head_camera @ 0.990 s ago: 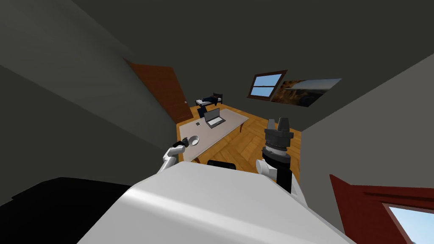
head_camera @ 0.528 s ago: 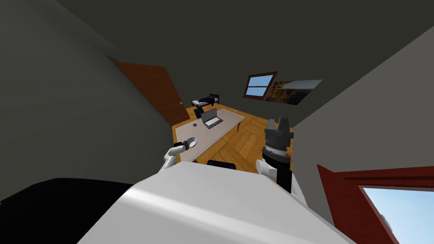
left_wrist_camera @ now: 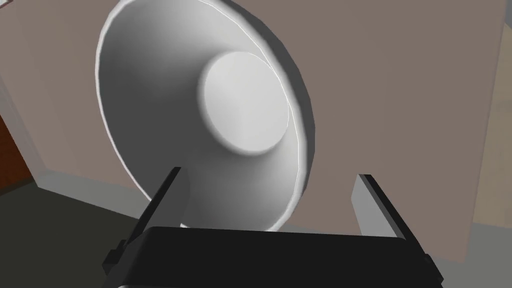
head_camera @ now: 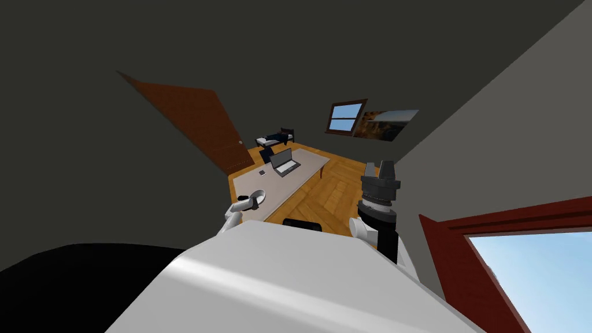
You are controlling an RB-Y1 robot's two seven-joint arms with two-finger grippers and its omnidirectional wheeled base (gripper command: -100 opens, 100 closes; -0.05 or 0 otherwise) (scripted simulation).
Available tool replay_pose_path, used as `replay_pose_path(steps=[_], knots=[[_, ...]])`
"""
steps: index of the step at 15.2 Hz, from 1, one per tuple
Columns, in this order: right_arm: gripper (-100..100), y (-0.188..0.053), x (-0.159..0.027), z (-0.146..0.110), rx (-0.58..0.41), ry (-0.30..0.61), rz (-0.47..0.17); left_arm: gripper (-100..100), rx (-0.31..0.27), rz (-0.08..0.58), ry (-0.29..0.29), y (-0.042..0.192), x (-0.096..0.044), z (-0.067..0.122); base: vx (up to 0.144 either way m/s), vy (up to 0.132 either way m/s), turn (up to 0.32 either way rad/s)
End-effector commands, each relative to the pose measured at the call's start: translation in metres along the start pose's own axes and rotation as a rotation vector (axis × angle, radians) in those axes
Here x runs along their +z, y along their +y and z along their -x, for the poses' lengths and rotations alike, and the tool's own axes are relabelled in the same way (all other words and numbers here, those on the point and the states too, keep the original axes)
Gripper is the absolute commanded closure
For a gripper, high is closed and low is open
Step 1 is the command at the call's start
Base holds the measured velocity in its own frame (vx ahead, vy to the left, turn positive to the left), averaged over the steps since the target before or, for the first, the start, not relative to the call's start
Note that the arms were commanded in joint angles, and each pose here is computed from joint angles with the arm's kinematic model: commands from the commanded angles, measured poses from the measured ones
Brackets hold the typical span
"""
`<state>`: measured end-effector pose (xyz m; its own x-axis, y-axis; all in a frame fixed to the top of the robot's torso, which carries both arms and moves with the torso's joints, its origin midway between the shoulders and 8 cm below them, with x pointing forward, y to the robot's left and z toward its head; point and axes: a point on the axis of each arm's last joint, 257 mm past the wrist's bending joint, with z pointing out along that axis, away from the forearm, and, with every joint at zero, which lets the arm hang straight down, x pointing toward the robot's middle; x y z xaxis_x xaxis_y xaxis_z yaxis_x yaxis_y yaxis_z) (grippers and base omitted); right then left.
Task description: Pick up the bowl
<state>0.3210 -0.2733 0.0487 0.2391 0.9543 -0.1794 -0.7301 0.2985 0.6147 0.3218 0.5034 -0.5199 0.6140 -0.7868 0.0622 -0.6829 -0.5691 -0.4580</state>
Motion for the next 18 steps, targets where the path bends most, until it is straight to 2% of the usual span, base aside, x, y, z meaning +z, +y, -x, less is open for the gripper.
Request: replay_pose_path(steps=[1,4,5,6,10,11,12,14,16,17,18], knots=[[0,0.000,0.000,0.000,0.000,0.000,0.000,-100,-0.019,0.043,-0.004,0.013,0.002,0.000,0.012,0.013,-0.074],[0,0.000,0.000,0.000,0.000,0.000,0.000,-100,-0.042,0.095,-0.008,0.027,0.005,0.000,0.013,0.013,-0.099],[0,0.000,0.000,0.000,0.000,0.000,0.000,-100,-0.034,0.073,-0.006,0.022,0.004,0.001,0.007,0.009,-0.040],[0,0.000,0.000,0.000,0.000,0.000,0.000,-100,-0.033,0.078,-0.005,0.032,0.010,-0.002,0.024,0.026,0.019],[0,0.000,0.000,0.000,0.000,0.000,0.000,-100,-0.029,0.077,-0.003,0.045,0.018,-0.006,0.049,0.045,0.018],[0,0.000,0.000,0.000,0.000,0.000,0.000,-100,-0.031,0.080,-0.004,0.041,0.015,-0.005,0.033,0.032,0.003],[0,0.000,0.000,0.000,0.000,0.000,0.000,100,-0.031,0.078,-0.004,0.041,0.016,-0.005,0.012,0.012,-0.002],[0,0.000,0.000,0.000,0.000,0.000,0.000,100,-0.031,0.078,-0.004,0.042,0.016,-0.005,0.001,0.003,-0.012],[0,0.000,0.000,0.000,0.000,0.000,0.000,100,-0.005,0.090,-0.011,0.046,0.016,-0.003,-0.002,0.003,-0.037],[0,0.000,0.000,0.000,0.000,0.000,0.000,100,-0.033,0.078,-0.005,0.034,0.011,-0.002,-0.029,-0.028,0.021],[0,0.000,0.000,0.000,0.000,0.000,0.000,100,-0.033,0.078,-0.005,0.034,0.011,-0.002,-0.047,-0.046,0.032]])
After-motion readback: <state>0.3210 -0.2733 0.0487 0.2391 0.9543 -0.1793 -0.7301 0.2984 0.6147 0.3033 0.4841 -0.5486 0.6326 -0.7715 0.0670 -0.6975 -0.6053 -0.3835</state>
